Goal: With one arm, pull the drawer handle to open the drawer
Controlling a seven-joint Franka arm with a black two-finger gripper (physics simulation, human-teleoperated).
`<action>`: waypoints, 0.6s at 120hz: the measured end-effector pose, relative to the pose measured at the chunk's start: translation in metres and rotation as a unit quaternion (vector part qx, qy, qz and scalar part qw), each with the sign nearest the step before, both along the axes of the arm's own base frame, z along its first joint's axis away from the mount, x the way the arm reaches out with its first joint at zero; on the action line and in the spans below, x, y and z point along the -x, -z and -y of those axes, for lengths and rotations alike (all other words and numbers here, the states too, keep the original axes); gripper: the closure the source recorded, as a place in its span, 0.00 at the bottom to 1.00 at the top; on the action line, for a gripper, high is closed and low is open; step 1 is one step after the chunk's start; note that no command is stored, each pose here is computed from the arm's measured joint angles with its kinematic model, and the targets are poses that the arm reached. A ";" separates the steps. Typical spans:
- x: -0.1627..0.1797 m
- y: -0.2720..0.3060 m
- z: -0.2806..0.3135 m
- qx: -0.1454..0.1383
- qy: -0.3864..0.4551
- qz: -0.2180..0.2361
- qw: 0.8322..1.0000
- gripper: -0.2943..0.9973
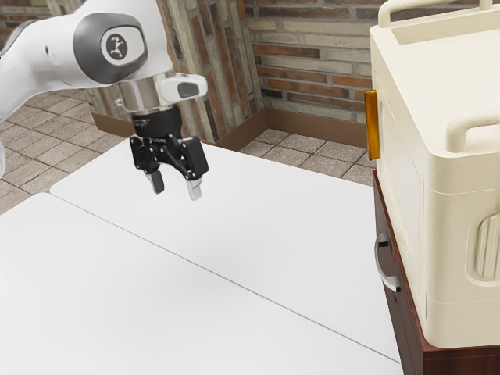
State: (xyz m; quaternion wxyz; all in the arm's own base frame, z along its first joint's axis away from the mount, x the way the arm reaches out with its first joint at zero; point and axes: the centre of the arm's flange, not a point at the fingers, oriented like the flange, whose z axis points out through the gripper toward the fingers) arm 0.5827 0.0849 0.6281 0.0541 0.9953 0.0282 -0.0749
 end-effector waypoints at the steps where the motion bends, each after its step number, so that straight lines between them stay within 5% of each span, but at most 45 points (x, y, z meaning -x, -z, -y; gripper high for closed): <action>1: -0.001 0.000 0.001 -0.001 0.001 0.002 1.000 0.23; 34: -0.009 -0.008 -0.005 -0.009 0.009 0.043 0.999 0.23; 50: 0.028 -0.119 0.004 -0.021 0.004 0.135 0.991 0.23; 72: 0.020 -0.120 0.075 -0.009 0.016 0.132 0.991 0.23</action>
